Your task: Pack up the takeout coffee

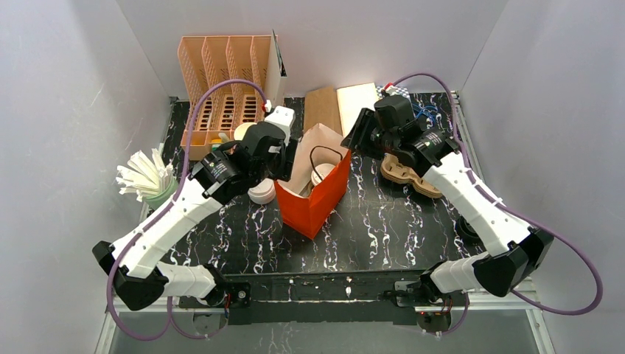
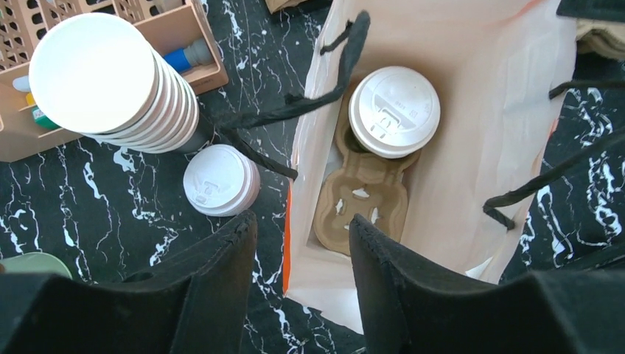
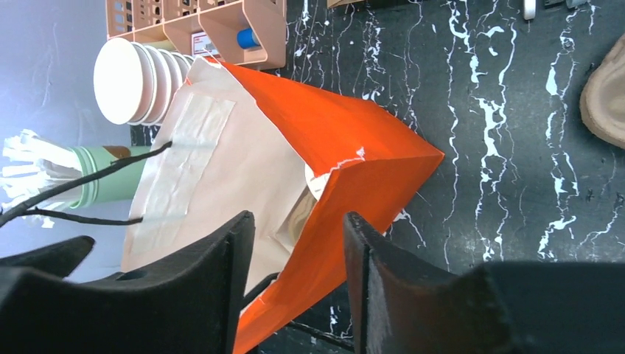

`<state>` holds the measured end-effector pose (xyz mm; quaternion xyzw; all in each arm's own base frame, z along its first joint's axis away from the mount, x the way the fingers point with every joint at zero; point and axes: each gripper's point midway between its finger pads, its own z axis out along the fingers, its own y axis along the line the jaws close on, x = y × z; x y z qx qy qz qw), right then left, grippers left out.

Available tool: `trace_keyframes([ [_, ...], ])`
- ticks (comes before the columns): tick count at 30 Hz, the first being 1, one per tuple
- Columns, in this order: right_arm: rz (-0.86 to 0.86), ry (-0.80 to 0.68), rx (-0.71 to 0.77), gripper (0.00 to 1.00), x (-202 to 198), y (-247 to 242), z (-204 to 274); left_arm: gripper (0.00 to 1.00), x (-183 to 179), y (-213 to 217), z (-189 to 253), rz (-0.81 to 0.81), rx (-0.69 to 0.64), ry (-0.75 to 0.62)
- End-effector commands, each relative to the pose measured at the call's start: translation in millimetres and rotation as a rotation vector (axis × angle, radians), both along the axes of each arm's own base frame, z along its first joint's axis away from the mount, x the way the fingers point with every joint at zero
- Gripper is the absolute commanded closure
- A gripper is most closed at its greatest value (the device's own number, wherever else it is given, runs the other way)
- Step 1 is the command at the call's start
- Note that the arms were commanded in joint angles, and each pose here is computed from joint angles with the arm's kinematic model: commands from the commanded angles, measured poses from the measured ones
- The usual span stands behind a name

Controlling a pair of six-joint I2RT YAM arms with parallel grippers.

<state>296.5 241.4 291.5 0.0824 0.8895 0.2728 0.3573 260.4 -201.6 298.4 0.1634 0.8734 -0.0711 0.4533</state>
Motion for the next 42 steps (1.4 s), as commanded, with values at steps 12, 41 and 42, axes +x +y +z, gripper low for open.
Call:
trace_keyframes([
  [12,-0.020,-0.048,0.009,0.90,20,8,14,0.78,-9,6,-32,-0.009,0.075,0.095],
  [41,0.332,-0.113,-0.034,0.99,104,20,22,1.00,-41,-91,-8,0.051,-0.478,0.182],
  [42,0.338,-0.118,-0.032,0.99,105,21,25,1.00,-40,-95,-5,0.051,-0.489,0.170],
])
